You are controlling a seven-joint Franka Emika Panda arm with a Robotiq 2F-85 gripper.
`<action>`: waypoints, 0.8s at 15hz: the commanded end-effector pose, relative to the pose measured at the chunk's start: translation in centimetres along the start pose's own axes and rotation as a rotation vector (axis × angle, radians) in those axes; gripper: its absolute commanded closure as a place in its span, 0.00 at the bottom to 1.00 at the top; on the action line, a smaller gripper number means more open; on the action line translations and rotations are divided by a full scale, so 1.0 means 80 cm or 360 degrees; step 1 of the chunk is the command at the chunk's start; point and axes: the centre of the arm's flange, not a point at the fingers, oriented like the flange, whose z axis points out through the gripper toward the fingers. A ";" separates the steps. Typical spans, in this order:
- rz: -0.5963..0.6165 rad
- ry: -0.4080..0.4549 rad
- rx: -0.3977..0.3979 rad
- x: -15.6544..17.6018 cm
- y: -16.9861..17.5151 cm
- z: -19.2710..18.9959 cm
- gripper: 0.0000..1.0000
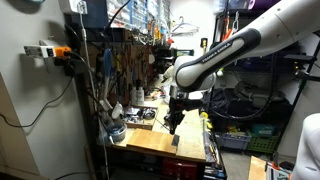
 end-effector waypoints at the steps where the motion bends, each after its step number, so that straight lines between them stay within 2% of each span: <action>1: -0.0050 -0.0094 -0.0030 0.012 -0.017 0.047 1.00; 5: -0.0092 -0.0179 -0.0091 0.019 -0.023 0.082 1.00; 12: -0.0246 -0.0225 -0.0235 0.042 -0.017 0.112 1.00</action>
